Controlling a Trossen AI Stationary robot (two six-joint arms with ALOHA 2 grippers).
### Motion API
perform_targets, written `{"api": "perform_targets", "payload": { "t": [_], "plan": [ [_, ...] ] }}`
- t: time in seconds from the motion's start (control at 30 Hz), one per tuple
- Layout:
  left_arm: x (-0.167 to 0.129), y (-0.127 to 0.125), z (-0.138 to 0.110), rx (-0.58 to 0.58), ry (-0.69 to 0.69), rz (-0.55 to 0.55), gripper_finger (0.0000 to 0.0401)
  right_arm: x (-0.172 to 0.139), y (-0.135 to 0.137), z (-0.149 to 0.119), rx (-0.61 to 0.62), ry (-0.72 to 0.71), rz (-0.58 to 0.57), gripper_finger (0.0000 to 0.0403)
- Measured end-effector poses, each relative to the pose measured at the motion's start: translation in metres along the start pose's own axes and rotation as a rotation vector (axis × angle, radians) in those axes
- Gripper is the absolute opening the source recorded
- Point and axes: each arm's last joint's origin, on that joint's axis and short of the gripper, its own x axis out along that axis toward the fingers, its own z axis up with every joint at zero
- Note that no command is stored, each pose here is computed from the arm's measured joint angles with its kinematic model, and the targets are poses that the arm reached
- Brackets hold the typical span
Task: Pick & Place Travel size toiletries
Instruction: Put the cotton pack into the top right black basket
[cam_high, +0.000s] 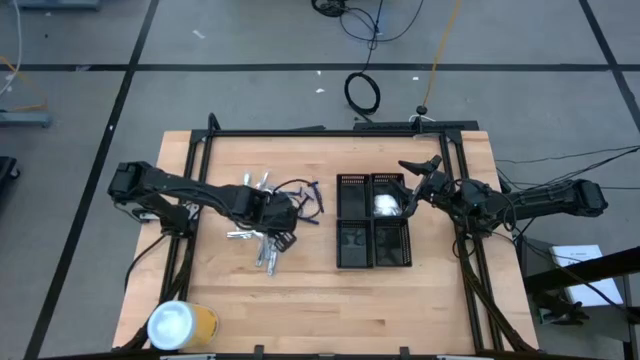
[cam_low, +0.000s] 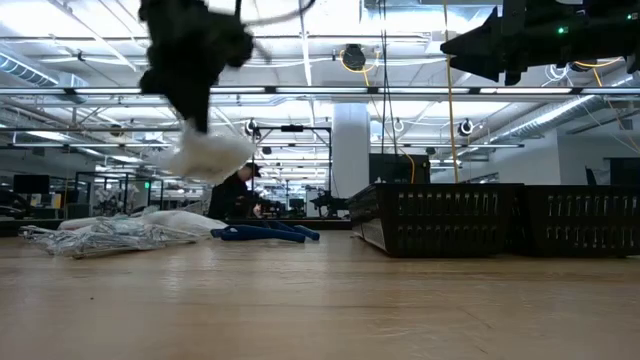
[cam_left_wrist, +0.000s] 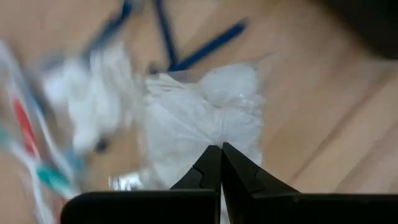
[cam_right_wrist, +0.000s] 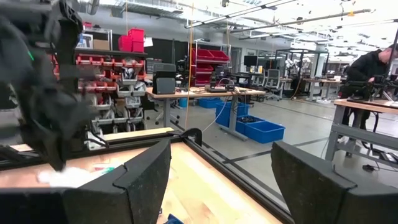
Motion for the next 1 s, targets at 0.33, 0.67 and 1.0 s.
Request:
{"api": "perform_targets", "payload": {
  "t": [0.33,0.67,1.0],
  "plan": [
    [-0.034,-0.024,0.062,0.512,-0.557,-0.218,0.0001,0.000,0.000,0.000,-0.051,-0.004,0.001,0.0263],
    [-0.047,-0.002,0.108,0.924,-0.873,-0.686,0.0001,0.007,0.013,-0.007,-0.088,-0.022,0.267,0.0263],
    [-0.010,0.014,0.127,0.936,-0.773,-0.834,0.0001,0.019,0.024,-0.021,-0.295,-0.025,0.340,0.0263]
  ]
}}
